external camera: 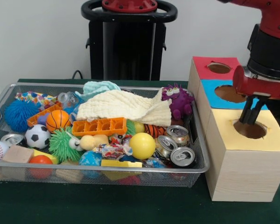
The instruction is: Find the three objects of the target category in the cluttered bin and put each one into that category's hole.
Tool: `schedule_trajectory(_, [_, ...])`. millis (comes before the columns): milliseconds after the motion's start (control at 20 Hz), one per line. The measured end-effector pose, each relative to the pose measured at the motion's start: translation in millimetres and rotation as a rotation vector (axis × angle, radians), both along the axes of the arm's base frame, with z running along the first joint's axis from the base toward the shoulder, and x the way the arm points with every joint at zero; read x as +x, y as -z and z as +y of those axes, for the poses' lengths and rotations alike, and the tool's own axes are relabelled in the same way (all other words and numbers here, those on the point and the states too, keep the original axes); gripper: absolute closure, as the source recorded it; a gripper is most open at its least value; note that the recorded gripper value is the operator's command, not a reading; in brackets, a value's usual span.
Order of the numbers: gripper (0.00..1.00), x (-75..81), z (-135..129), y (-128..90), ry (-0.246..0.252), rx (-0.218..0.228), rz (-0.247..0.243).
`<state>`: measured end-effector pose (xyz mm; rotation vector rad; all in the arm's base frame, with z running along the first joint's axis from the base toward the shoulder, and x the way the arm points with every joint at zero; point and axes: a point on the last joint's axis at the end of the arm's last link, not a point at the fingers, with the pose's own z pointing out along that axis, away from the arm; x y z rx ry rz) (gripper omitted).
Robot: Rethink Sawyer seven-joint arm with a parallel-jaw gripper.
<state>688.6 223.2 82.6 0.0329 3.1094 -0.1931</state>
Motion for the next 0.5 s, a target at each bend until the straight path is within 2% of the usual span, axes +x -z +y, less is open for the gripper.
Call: schedule_trajectory(500, [1.00, -0.7, 1.2, -7.1, 0.003, 0.005, 0.012])
